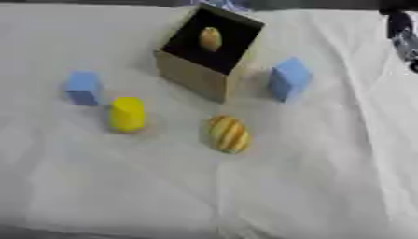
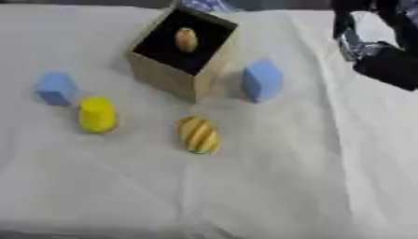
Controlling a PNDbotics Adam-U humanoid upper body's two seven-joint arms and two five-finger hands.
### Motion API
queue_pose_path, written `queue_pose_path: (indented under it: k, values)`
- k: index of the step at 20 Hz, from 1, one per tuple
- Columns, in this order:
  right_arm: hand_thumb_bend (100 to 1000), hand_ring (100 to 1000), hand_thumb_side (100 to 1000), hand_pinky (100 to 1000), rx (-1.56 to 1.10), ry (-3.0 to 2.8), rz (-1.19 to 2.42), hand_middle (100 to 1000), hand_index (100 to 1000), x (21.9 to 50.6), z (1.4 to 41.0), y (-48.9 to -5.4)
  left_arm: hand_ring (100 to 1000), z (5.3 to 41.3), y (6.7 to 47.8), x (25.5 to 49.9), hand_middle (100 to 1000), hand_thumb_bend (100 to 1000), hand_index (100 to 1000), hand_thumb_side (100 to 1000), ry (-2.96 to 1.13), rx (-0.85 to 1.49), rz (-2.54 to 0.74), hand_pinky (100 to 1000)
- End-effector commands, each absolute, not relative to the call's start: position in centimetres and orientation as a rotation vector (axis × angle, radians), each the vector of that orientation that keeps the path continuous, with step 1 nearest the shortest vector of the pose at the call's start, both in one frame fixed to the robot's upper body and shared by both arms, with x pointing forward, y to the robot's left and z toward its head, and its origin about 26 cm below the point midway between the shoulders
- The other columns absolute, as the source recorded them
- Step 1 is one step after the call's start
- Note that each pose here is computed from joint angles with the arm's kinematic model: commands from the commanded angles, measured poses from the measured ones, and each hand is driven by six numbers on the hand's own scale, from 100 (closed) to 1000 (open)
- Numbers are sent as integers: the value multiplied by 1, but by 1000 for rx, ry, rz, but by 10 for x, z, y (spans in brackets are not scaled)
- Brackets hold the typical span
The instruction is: Pick up objects on the table and place them in the box.
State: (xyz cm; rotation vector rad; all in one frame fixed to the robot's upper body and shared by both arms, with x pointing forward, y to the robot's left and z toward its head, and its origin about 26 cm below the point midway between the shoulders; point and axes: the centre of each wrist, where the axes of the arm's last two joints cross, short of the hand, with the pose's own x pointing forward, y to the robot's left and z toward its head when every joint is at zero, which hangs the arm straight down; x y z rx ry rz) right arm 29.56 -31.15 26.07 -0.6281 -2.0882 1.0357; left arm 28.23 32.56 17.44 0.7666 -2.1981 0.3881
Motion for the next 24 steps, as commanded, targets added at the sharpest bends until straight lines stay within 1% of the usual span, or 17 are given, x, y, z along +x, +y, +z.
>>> queue_pose_path:
  k: [1, 4, 5, 6, 11, 20, 24]
  values:
    - [100, 804, 395, 905, -743, -2047, 1206, 745, 806, 291, 283, -314, 621, 185, 330, 279, 594, 413, 773, 580, -2229, 798, 363, 687]
    - [100, 818, 326, 902, -791, -1979, 1331, 757, 820, 293, 291, -316, 621, 185, 330, 279, 594, 413, 772, 580, -2229, 799, 354, 687]
    - [100, 818, 323, 902, -799, -1963, 1359, 758, 820, 294, 293, -316, 621, 185, 330, 279, 594, 413, 772, 580, -2229, 798, 353, 687]
    - [100, 828, 288, 901, -805, -1946, 1398, 767, 830, 294, 295, -316, 621, 185, 330, 279, 593, 413, 772, 581, -2228, 797, 350, 687]
    - [100, 848, 282, 902, -800, -1876, 1572, 789, 851, 298, 301, -311, 621, 184, 329, 279, 593, 412, 772, 581, -2226, 790, 343, 687]
    - [100, 867, 384, 900, -783, -1662, 1823, 804, 869, 313, 301, -311, 621, 184, 328, 280, 592, 410, 771, 582, -2221, 776, 322, 687]
    - [100, 877, 481, 901, -750, -1560, 1929, 813, 877, 324, 297, -311, 621, 184, 328, 281, 592, 409, 770, 584, -2221, 768, 309, 687]
